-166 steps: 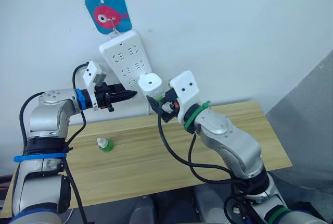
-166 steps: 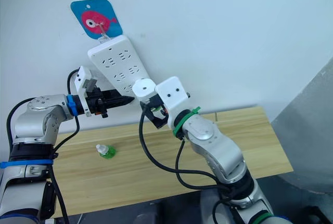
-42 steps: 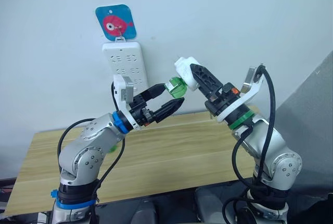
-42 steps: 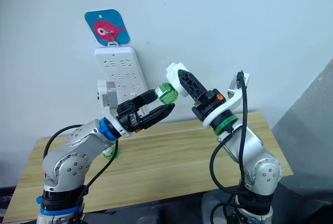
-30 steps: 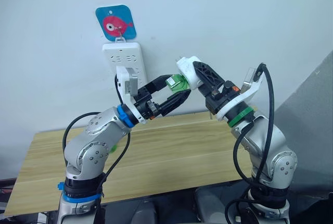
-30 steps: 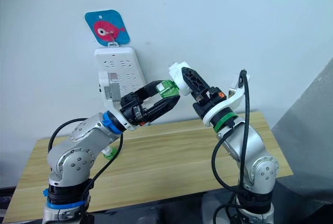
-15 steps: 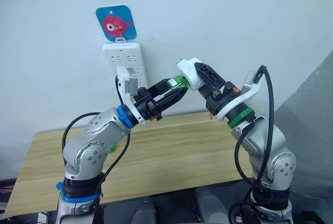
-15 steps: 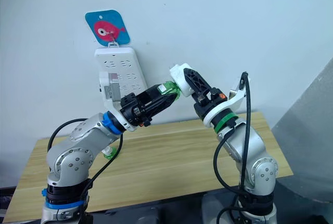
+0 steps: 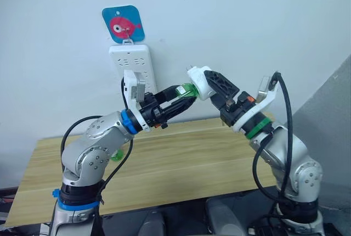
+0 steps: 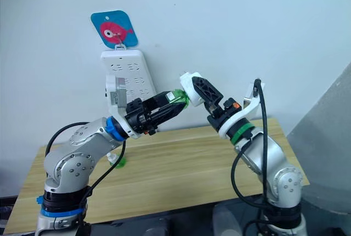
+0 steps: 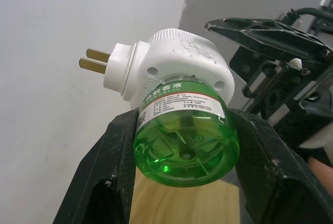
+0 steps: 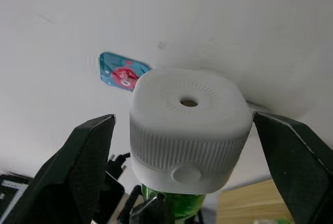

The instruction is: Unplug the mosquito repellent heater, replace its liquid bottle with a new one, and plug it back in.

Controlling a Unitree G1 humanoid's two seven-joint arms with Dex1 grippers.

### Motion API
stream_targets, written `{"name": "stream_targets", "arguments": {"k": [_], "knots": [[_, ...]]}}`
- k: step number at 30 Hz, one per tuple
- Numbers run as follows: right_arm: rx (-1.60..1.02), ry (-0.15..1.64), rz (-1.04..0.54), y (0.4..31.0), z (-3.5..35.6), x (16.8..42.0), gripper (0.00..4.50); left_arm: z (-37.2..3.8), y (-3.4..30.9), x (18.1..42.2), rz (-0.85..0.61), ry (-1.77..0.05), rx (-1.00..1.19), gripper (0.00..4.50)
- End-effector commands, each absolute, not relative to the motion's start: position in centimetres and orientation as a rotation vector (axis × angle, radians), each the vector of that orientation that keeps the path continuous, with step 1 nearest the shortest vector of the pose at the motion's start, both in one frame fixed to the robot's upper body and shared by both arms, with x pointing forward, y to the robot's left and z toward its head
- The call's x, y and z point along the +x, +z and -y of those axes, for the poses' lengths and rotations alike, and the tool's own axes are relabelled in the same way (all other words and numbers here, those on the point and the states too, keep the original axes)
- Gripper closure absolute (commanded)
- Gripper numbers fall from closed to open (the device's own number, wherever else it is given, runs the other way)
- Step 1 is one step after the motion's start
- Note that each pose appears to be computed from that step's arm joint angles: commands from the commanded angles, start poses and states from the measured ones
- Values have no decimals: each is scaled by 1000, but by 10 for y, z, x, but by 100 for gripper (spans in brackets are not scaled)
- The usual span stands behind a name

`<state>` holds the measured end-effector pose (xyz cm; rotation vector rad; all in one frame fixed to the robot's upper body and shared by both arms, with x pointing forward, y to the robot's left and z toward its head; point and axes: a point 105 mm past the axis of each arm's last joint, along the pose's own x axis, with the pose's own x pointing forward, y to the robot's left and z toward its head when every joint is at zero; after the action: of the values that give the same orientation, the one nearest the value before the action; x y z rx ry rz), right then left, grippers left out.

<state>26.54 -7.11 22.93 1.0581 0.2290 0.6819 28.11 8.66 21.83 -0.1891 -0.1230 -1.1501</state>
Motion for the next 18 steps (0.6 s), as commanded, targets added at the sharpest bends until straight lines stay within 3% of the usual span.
{"name": "stream_targets", "arguments": {"k": [1, 5, 11, 18], "knots": [[985, 790, -201, 238, 84, 250, 0, -90, 221, 275, 133, -1246, -139, 225], [885, 893, -199, 233, 95, 241, 0, -93, 213, 277, 89, -1335, -76, 225], [743, 1029, -357, 209, 106, 230, 0, -88, 199, 266, 49, -1532, 52, 225], [704, 1180, -490, 200, 108, 222, 0, -85, 191, 258, 61, -1617, 118, 225]]}}
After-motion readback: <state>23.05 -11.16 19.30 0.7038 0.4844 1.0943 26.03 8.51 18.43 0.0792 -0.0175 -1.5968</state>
